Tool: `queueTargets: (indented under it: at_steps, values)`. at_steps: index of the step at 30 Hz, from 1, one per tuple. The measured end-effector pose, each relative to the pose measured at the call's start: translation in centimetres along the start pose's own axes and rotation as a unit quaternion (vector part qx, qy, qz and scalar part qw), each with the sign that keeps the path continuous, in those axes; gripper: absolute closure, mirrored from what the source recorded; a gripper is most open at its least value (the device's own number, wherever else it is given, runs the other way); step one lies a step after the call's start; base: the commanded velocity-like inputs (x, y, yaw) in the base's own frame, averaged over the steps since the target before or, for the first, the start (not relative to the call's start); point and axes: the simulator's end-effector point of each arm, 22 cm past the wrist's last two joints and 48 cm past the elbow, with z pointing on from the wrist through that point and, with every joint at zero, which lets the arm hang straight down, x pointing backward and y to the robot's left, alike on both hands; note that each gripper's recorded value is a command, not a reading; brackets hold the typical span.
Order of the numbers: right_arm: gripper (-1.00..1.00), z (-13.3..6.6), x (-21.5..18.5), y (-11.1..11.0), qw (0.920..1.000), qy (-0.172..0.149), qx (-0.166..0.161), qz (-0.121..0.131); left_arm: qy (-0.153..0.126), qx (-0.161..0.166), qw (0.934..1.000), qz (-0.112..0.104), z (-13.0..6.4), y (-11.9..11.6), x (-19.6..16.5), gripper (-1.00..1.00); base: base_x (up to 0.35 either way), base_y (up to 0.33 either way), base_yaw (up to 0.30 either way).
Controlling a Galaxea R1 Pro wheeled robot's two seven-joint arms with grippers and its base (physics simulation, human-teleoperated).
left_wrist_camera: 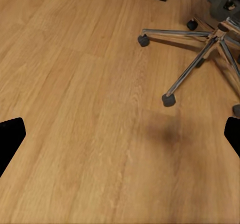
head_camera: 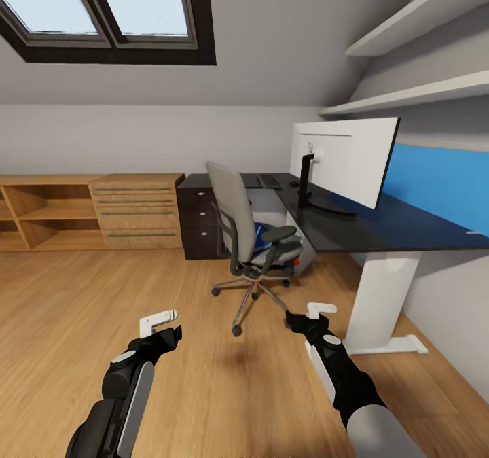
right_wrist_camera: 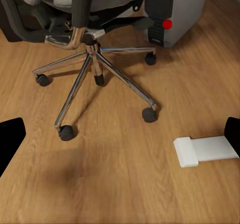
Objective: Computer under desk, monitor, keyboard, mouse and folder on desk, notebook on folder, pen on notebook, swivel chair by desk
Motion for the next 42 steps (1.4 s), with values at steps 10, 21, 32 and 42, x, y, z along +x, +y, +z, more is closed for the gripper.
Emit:
queueTargets:
  at_steps: [10,21,32,42]
  values:
    - [-1.00,0.4,2.0,-0.2,1.0000,-0.005,0.000,0.000,0.000,0.000,1.0000,0.000,0.8,0.5,2.1,-1.00,0.000,0.000,0.000]
    - [-1.00,0.7,4.0,-0.5,1.0000,-0.007,0.001,0.000,0.000,0.000,1.0000,0.000,1.4,0.9,4.0,-1.00,0.000,0.000,0.000]
    - [-1.00,0.9,5.3,-0.7,1.0000,-0.007,0.001,0.000,0.000,0.000,1.0000,0.000,1.9,1.2,5.3,-1.00,0.000,0.000,0.000]
    - [-1.00,1.0,5.8,-0.7,1.0000,-0.007,0.001,0.000,0.000,0.000,1.0000,0.000,2.0,1.4,5.8,-1.00,0.000,0.000,0.000]
